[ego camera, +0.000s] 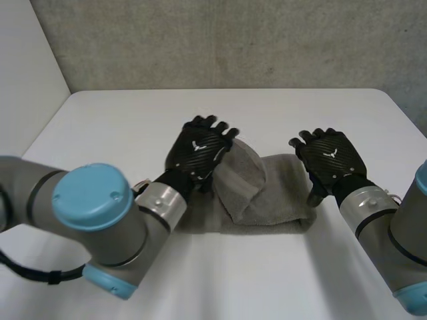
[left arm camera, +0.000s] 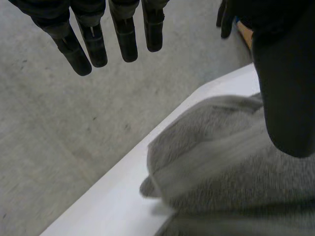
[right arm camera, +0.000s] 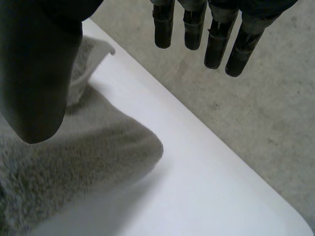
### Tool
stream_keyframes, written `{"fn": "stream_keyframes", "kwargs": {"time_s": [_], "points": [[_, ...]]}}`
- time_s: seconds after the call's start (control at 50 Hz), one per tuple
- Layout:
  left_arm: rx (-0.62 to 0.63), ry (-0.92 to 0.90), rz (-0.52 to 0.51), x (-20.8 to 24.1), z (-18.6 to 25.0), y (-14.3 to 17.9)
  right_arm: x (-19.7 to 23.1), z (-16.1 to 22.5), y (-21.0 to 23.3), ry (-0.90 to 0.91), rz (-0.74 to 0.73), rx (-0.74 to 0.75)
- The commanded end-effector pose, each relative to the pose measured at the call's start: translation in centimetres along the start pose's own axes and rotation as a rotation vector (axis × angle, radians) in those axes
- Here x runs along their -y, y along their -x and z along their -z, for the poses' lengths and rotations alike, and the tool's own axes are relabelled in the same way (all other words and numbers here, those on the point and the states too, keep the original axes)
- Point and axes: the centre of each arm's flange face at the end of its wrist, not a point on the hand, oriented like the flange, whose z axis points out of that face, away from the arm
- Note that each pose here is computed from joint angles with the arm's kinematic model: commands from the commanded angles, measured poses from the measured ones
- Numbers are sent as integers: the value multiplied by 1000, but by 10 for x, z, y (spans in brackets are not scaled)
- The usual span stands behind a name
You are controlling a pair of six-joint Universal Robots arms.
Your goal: Fold the towel.
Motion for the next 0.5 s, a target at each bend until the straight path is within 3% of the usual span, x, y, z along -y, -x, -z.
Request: {"fn": "stream_keyframes", "kwargs": {"time_s": [0.02,0.14,0.38,0.5], "points": [[-106,66,18,-2,-26,-25,-20,-10,-4,71,-7,-24],[-199,146,58,-16,-47,-48,-23,-16,-24,84,-11,-103],[-209,106,57,-29,-77,-60,-25,-17,-26,87,-11,-107],[-232,189,56,-36,-70,-61,-28,-18,-24,95,-9,-98]]}}
